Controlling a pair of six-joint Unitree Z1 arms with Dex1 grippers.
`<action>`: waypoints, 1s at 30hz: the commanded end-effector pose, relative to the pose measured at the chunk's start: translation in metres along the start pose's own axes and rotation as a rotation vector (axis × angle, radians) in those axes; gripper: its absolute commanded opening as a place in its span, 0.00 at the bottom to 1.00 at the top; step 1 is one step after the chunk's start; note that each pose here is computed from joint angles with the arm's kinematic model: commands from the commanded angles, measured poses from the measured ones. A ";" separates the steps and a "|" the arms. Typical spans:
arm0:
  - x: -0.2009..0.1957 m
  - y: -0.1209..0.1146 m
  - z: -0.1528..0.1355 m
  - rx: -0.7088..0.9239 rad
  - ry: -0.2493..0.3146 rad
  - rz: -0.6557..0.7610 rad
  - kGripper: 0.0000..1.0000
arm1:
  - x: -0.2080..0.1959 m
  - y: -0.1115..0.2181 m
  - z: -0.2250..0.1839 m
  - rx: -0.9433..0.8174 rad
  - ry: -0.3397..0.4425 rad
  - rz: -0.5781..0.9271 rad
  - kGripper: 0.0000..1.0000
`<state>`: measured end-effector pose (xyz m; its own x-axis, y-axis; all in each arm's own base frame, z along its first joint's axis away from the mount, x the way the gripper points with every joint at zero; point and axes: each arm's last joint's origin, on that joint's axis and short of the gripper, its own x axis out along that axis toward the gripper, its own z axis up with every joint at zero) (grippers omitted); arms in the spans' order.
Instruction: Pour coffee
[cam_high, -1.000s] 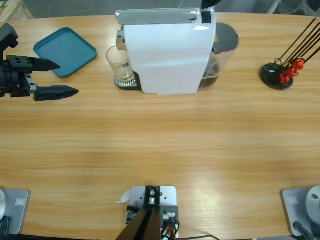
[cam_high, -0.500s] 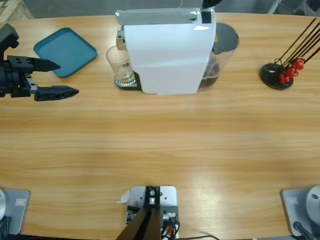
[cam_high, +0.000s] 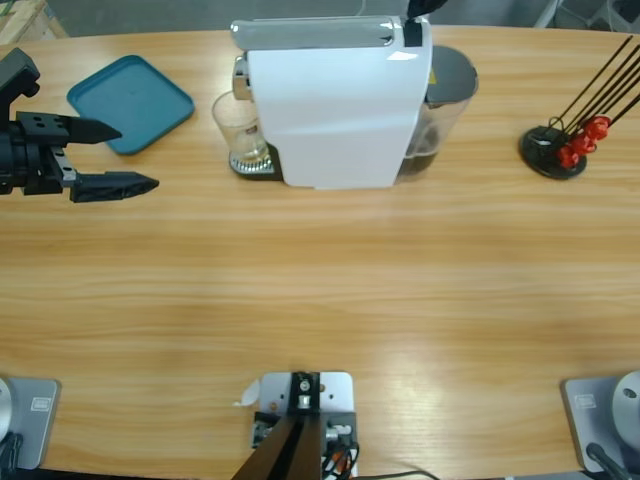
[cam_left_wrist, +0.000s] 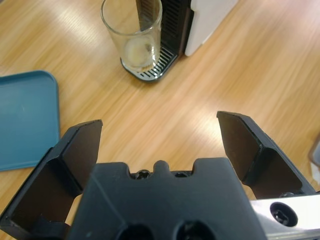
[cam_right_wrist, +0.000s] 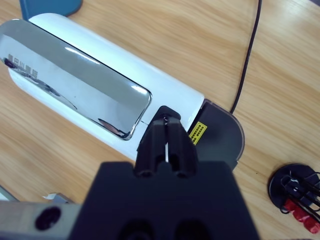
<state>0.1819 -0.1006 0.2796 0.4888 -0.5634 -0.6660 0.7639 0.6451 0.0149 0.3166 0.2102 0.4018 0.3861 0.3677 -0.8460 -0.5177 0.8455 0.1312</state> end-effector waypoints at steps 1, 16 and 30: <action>0.013 0.004 -0.005 -0.010 0.029 -0.026 1.00 | 0.033 -0.009 0.000 0.009 0.074 -0.014 0.00; 0.012 0.004 -0.005 -0.010 0.027 -0.025 1.00 | 0.045 -0.013 -0.011 0.040 0.133 -0.023 0.00; 0.018 0.005 -0.003 -0.011 0.031 -0.048 1.00 | -0.107 0.019 -0.041 -0.200 -0.221 0.047 1.00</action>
<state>0.1852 -0.1022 0.2778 0.4886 -0.5636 -0.6660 0.7640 0.6450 0.0147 0.2899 0.1966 0.4632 0.5195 0.4445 -0.7298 -0.6223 0.7821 0.0334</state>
